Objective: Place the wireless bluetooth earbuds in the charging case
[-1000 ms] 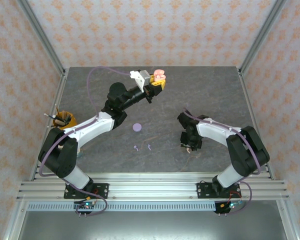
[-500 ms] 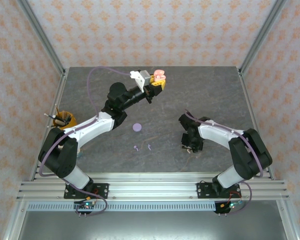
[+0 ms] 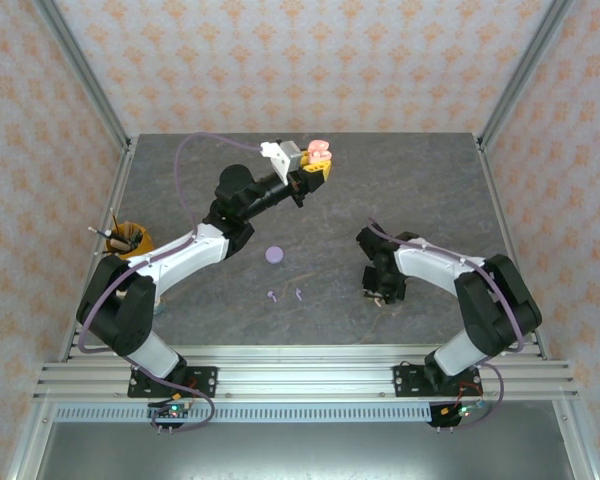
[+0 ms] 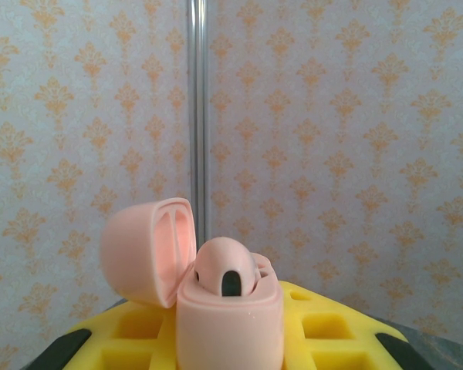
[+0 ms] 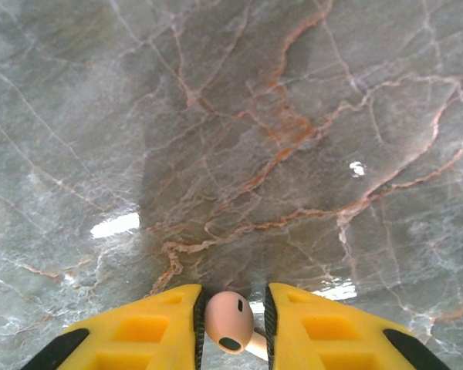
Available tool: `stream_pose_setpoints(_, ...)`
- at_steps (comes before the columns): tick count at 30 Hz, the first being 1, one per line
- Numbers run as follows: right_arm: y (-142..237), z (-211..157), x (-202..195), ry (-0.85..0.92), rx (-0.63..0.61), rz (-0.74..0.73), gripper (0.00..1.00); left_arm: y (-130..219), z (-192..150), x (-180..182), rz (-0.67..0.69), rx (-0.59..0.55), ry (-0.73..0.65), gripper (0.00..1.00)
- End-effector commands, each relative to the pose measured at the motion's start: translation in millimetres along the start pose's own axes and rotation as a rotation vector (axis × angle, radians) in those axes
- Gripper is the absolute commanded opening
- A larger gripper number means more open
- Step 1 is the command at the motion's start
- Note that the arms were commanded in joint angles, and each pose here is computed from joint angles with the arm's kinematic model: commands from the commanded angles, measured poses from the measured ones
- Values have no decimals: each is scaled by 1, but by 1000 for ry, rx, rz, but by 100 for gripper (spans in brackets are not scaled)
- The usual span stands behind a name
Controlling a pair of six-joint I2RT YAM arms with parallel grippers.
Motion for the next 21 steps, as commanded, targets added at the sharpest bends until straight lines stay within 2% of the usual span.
stream_pose_setpoints(1,-5,7,3,18,-12,-13,26,-3,16,-3,-2,-40,-32,0)
stream_pose_setpoints(12,3,3,2,3,-29,8,17,-3,15,-1,0,-42,-29,0)
stream_pose_setpoints(21,23,7,2,-12,-110,31,16,-4,15,-1,-2,-42,-25,0)
Point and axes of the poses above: each hand's point on the last joint's axis, 136 mm out from that joint toward the fingers, its own y axis back along the fingers, its own x axis along the line the jaws close on, z = x × y, the point moved 6 cm from there along y, back along the fingers, and after that the axes turned 13 degrees about y, right-handed, at the moved point
